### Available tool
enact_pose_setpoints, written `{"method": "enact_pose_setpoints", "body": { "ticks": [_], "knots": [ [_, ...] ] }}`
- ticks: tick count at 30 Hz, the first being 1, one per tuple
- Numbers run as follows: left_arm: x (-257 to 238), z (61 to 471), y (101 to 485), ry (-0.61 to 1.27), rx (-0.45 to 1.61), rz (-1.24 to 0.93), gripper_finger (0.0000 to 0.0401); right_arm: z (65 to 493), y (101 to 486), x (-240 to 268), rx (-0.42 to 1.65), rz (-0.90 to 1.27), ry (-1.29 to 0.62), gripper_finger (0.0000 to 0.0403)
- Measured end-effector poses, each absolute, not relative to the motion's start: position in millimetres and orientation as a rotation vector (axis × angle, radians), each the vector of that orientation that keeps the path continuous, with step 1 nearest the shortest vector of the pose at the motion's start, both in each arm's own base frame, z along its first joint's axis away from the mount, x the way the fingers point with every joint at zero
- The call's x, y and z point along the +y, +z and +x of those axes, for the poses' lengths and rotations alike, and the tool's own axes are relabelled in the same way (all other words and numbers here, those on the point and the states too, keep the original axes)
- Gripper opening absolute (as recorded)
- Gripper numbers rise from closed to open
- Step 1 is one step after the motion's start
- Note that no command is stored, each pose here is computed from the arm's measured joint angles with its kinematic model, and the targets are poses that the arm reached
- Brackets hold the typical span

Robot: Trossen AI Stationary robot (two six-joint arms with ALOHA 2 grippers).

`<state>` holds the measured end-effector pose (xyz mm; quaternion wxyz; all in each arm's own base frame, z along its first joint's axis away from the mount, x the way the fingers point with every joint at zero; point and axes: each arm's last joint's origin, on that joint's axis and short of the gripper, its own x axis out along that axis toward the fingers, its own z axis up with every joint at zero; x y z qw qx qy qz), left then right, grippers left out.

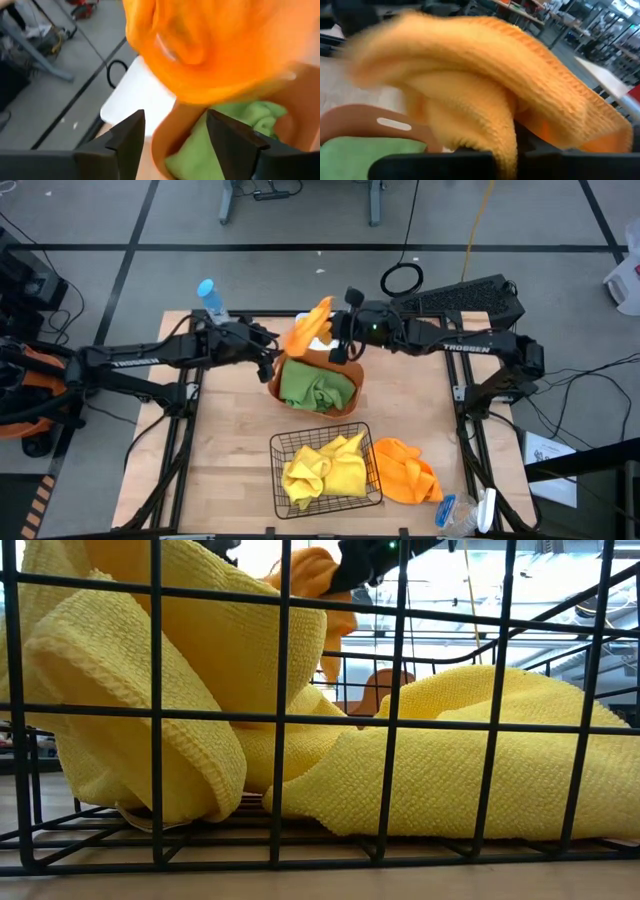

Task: Sort microfiber towel by color & place in baskets
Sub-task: Put the top orange microfiber cloth into the white bin

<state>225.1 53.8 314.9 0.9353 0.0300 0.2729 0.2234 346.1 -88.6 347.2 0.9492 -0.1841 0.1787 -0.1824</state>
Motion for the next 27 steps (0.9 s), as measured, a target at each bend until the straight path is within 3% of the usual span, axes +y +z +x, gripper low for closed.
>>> {"method": "enact_pose_setpoints", "body": {
  "ticks": [8, 18, 27],
  "knots": [
    [64, 218, 274, 0.532, 0.636, -0.032, 0.0223, 332, 344, -132, 0.366, -0.260, -0.356, 0.0000],
    [64, 211, 240, 0.562, 0.694, -0.139, 0.0223, 327, 342, -151, 0.354, -0.215, -0.350, 0.0000],
    [59, 206, 219, 0.496, 0.728, -0.313, 0.0223, 339, 307, -176, 0.443, -0.132, -0.365, 0.0000]
  ]
}}
